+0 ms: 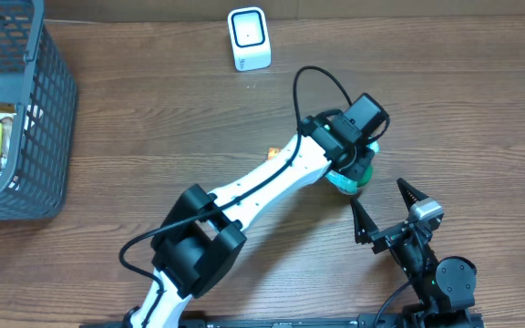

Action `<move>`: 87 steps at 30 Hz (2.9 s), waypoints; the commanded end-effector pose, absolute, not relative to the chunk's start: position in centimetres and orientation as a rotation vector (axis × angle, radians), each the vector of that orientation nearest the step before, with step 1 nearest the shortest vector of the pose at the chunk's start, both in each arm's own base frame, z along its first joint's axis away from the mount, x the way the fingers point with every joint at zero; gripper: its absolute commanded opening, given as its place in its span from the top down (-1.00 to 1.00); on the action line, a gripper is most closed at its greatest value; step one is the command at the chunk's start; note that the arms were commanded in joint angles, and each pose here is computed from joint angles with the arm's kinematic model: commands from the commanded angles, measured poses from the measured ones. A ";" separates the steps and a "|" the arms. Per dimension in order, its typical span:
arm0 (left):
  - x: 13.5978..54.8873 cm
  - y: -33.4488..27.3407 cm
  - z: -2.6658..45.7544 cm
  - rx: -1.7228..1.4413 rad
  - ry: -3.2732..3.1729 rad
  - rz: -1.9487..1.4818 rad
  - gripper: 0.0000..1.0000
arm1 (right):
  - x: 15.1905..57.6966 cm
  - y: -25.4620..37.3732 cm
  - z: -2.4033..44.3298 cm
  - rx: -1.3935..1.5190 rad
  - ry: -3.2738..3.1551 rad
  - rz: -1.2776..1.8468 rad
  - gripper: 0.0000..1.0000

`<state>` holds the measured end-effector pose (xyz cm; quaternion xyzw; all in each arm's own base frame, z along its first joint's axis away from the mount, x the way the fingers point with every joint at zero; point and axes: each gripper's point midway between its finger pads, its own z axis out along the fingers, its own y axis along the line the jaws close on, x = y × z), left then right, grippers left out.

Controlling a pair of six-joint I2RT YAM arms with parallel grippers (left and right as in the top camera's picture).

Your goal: Scan the item barcode

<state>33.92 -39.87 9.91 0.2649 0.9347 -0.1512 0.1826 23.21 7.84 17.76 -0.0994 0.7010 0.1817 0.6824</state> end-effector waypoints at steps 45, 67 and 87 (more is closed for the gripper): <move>38.4 -28.8 11.8 0.219 2.748 -0.255 -0.10 | 23.2 7.8 17.6 -0.224 1.568 0.401 -1.00; 36.3 -18.4 4.9 0.110 3.010 -0.009 0.09 | 23.2 7.8 17.6 -0.224 1.568 0.401 -1.00; 32.0 -21.2 0.6 0.215 3.082 -0.139 0.02 | 23.2 7.8 17.6 -0.224 1.568 0.401 -1.00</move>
